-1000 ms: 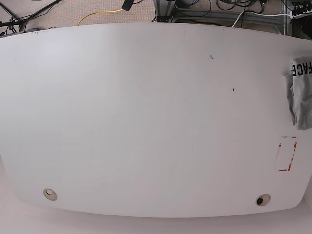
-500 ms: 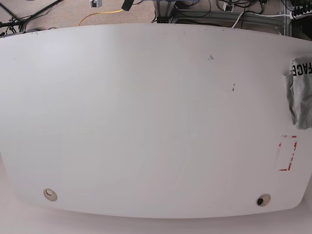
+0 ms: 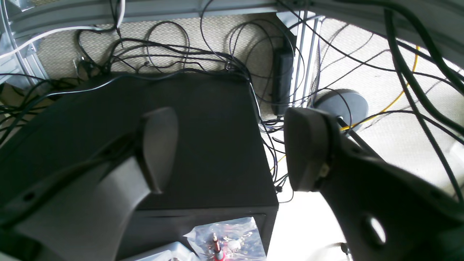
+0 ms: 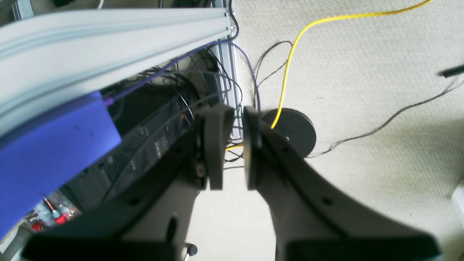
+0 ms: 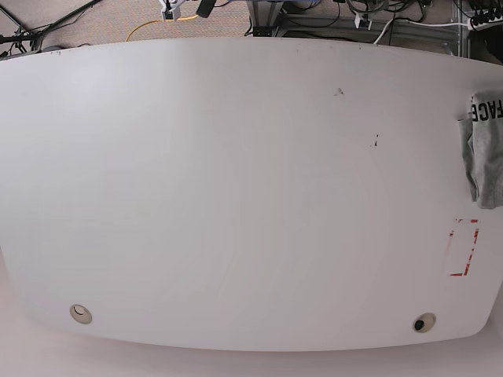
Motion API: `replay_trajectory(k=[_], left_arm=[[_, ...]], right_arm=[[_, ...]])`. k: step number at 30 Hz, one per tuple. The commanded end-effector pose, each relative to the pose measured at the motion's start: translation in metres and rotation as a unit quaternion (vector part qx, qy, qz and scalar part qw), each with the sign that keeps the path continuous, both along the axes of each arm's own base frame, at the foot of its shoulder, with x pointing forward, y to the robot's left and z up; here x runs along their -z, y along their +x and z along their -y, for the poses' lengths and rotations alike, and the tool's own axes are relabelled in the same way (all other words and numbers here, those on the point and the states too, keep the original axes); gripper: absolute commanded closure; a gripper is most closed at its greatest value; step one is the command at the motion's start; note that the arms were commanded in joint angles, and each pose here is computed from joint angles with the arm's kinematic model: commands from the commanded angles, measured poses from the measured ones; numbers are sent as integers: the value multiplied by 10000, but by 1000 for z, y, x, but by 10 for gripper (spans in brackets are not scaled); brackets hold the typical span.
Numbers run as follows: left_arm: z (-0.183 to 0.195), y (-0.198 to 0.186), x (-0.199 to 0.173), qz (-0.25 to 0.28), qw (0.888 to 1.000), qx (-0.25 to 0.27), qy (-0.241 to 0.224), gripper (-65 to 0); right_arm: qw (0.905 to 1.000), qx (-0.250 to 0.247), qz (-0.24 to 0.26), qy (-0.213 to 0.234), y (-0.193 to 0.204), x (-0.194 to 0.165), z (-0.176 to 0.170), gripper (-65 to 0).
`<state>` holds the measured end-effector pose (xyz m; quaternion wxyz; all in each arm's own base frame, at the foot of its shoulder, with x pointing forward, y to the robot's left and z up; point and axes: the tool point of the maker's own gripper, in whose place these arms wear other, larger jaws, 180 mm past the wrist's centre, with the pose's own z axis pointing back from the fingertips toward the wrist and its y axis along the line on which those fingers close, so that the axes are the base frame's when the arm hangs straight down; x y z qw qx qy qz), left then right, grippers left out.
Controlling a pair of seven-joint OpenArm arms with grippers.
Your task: Fold the T-shirt properly
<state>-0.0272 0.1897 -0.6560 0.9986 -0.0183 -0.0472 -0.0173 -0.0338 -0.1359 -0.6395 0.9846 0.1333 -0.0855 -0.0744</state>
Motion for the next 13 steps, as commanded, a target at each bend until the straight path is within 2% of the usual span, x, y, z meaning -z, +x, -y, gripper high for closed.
replay_trajectory(k=[1, 7, 13], left_arm=[[-4, -5, 0, -49, 10000, -23, 33, -421], [-18, -5, -1, -48, 9991, 20, 422, -421], [-18, -3, -1, -23, 9990, 15, 437, -424]], right_arm=[[10000, 14, -50, -23, -8, -1, 5, -87], [10000, 36, -40, -7, -2, 1, 4, -87], [9999, 66, -76, 19, -3, 2, 1, -87]])
